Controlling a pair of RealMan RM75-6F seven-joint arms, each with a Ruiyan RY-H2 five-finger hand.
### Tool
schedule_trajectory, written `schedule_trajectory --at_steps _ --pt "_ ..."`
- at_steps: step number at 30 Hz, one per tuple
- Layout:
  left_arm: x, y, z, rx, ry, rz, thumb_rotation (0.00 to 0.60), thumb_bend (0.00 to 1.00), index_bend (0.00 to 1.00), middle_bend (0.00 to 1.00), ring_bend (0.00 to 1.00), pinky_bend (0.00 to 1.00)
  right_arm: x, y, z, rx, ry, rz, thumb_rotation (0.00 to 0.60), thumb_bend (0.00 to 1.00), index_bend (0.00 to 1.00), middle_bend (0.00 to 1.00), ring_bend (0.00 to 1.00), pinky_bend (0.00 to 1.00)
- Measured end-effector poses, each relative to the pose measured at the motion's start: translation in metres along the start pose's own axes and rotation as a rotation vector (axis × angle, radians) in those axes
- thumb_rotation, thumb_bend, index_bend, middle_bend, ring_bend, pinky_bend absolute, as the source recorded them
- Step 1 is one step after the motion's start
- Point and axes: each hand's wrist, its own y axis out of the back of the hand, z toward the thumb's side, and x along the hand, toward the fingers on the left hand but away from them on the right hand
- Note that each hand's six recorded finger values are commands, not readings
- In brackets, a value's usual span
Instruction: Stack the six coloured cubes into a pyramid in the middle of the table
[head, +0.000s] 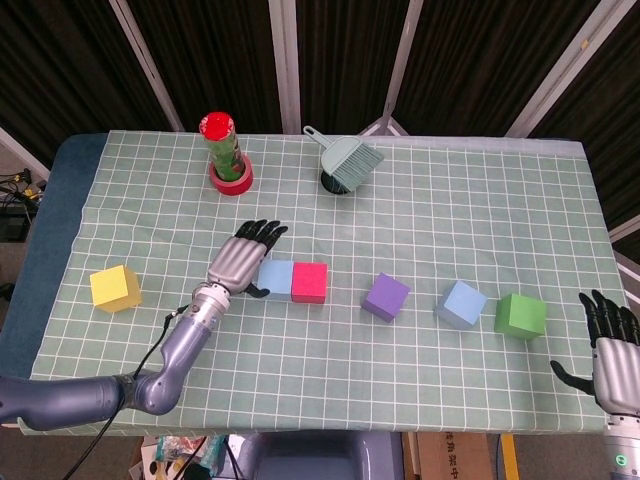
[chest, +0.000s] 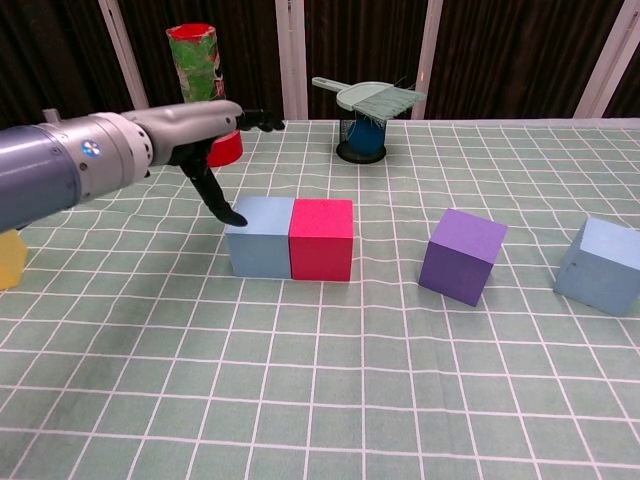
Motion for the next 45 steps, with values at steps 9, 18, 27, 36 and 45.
schedule_trajectory --at_steps 9,18,27,36,45 --pt "-0.050 0.034 -0.028 -0.010 0.040 0.073 0.600 0.04 0.00 0.02 0.00 0.00 -0.001 0.000 0.009 -0.004 0.010 0.018 0.600 0.19 0.00 0.00 0.00 0.00" --pt "-0.108 0.055 -0.077 -0.032 0.157 0.140 0.600 0.04 0.00 0.02 0.00 0.00 -0.010 -0.002 0.045 -0.013 0.074 0.071 0.600 0.19 0.00 0.00 0.00 0.00" --pt "-0.125 0.080 -0.088 -0.027 0.175 0.229 0.600 0.04 0.00 0.02 0.00 0.00 -0.027 -0.024 0.119 -0.022 0.191 0.177 0.600 0.19 0.00 0.00 0.00 0.00" --pt "-0.124 0.081 -0.092 -0.057 0.171 0.217 0.600 0.04 0.00 0.02 0.00 0.00 -0.045 -0.070 0.190 -0.035 0.257 0.267 0.600 0.19 0.00 0.00 0.00 0.00" --pt "-0.124 0.088 -0.094 -0.080 0.173 0.238 0.600 0.04 0.00 0.02 0.00 0.00 -0.062 -0.100 0.222 -0.024 0.246 0.297 0.600 0.19 0.00 0.00 0.00 0.00"
